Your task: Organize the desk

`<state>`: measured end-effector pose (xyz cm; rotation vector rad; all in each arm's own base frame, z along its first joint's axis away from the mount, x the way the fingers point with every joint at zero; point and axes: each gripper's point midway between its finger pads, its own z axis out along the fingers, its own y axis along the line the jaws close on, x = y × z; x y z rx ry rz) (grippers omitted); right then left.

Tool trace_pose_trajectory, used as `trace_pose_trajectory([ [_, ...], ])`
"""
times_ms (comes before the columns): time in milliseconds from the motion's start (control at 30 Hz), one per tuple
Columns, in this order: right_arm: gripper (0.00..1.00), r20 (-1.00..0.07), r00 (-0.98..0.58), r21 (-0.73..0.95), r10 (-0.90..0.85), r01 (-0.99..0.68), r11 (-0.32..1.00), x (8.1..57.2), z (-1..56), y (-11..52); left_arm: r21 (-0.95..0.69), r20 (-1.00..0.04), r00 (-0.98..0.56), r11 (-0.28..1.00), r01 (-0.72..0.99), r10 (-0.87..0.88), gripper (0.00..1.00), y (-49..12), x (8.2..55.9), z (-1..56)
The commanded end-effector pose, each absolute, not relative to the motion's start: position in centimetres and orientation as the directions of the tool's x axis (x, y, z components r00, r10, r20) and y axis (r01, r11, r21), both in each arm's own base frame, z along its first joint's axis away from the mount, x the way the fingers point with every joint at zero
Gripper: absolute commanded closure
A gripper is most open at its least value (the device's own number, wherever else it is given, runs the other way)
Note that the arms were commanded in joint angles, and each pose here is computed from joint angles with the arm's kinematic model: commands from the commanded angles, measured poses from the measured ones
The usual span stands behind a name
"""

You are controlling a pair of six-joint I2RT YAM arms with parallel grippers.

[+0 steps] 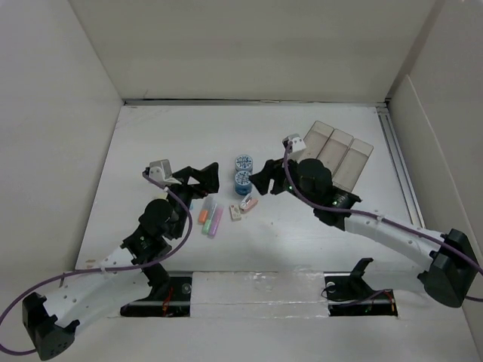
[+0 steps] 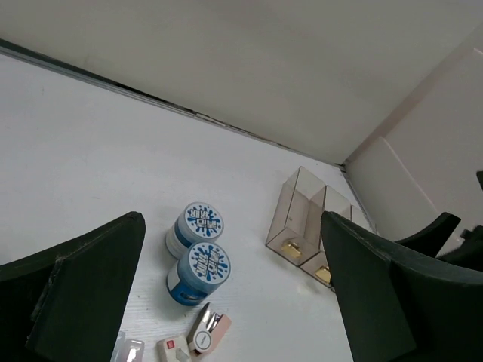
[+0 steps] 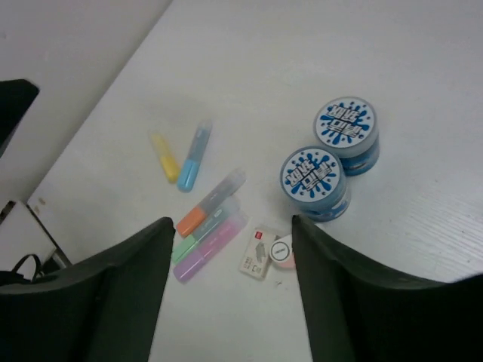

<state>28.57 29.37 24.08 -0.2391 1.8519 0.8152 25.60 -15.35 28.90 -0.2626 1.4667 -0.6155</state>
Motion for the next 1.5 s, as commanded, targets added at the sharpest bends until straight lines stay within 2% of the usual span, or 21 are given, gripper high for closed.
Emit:
trace_pose_trajectory([
  [0,0.27,-0.918,-0.343,0.369,0.200,-0.551,0.749,28.2,26.1,30.1,-0.544,-0.829,0.005,0.809,0.222,-0.559,0.01,-15.1,25.7,29.4],
  [100,0.17,-0.912,-0.380,0.353,0.152,-0.540,0.764,27.9,24.4,31.1,-0.547,-0.828,0.017,0.812,0.204,-0.561,0.01,-14.7,25.8,29.3],
  [200,0.23,-0.907,-0.402,0.345,0.130,-0.529,0.775,28.3,22.8,31.9,-0.555,-0.822,0.023,0.809,0.194,-0.569,0.01,-14.3,25.7,29.3],
  [233,0.32,-0.905,-0.407,0.346,0.126,-0.529,0.774,28.2,22.7,32.3,-0.561,-0.817,0.031,0.806,0.187,-0.576,0.02,-14.1,25.7,29.3],
  [267,0.82,-0.900,-0.420,0.345,0.117,-0.523,0.780,28.4,22.0,32.6,-0.565,-0.815,0.037,0.806,0.177,-0.579,0.07,-13.9,25.7,29.2],
  [300,1.00,-0.897,-0.429,0.340,0.105,-0.519,0.784,28.5,21.5,32.8,-0.572,-0.810,0.051,0.806,0.156,-0.584,0.11,-13.4,25.8,29.1],
  [333,1.00,-0.896,-0.433,0.341,0.099,-0.527,0.778,28.4,21.6,33.4,-0.572,-0.809,0.054,0.806,0.150,-0.585,0.17,-13.2,25.8,29.1],
  [367,1.00,-0.893,-0.444,0.328,0.077,-0.523,0.787,28.7,20.7,33.7,-0.577,-0.806,0.057,0.803,0.147,-0.589,0.35,-13.1,25.7,29.2],
  [433,0.94,-0.892,-0.448,0.311,0.065,-0.502,0.807,29.1,19.9,33.9,-0.578,-0.805,0.054,0.802,0.150,-0.591,0.56,-13.1,25.6,29.1],
  [467,0.59,-0.891,-0.449,0.307,0.064,-0.494,0.814,29.4,19.9,34.2,-0.582,-0.801,0.062,0.799,0.153,-0.596,0.65,-13.0,25.6,29.3],
  [500,0.41,-0.879,-0.476,0.285,0.029,-0.475,0.833,29.7,18.2,34.2,-0.577,-0.805,0.062,0.803,0.150,-0.590,0.66,-13.0,25.7,29.0],
  [567,0.13,-0.875,-0.485,0.273,0.007,-0.481,0.833,30.0,17.7,35.2,-0.574,-0.808,0.055,0.805,0.147,-0.586,0.64,-13.0,25.7,29.0],
  [633,0.07,-0.853,-0.520,0.236,-0.048,-0.466,0.853,30.4,15.1,35.5,-0.574,-0.808,0.053,0.805,0.148,-0.586,0.56,-13.1,25.7,29.1],
  [667,0.04,-0.850,-0.523,0.226,-0.058,-0.463,0.857,30.4,14.8,35.8,-0.578,-0.805,0.060,0.802,0.148,-0.591,0.43,-13.0,25.7,29.2],
  [767,0.01,-0.850,-0.522,0.196,-0.072,-0.440,0.877,31.3,13.8,36.0,-0.574,-0.809,0.056,0.807,0.139,-0.585,0.31,-13.1,25.8,28.9],
  [867,0.00,-0.854,-0.515,0.159,-0.079,-0.401,0.902,32.6,13.0,36.1,-0.568,-0.813,0.049,0.809,0.148,-0.580,0.27,-13.4,25.9,29.0],
  [1233,0.04,-0.831,-0.550,0.109,-0.081,-0.303,0.947,36.4,9.5,35.4,-0.599,-0.790,0.071,0.792,0.120,-0.608,0.25,-12.3,25.6,29.1],
  [1300,0.13,-0.832,-0.550,0.106,-0.069,-0.279,0.954,37.2,9.2,35.4,-0.602,-0.785,0.082,0.788,0.131,-0.614,0.24,-12.2,25.5,29.1],
  [1400,0.37,-0.854,-0.520,0.139,-0.018,-0.260,0.956,38.5,10.5,35.8,-0.599,-0.788,0.079,0.790,0.132,-0.611,0.24,-12.3,25.5,29.2],
  [1433,0.50,-0.868,-0.496,0.165,0.017,-0.257,0.952,38.5,12.6,35.8,-0.598,-0.789,0.074,0.790,0.134,-0.610,0.24,-12.4,25.5,29.2],
  [1467,0.54,-0.868,-0.496,0.169,0.021,-0.254,0.952,38.5,12.6,35.8,-0.598,-0.789,0.074,0.790,0.134,-0.610,0.24,-12.4,25.5,29.2],
])
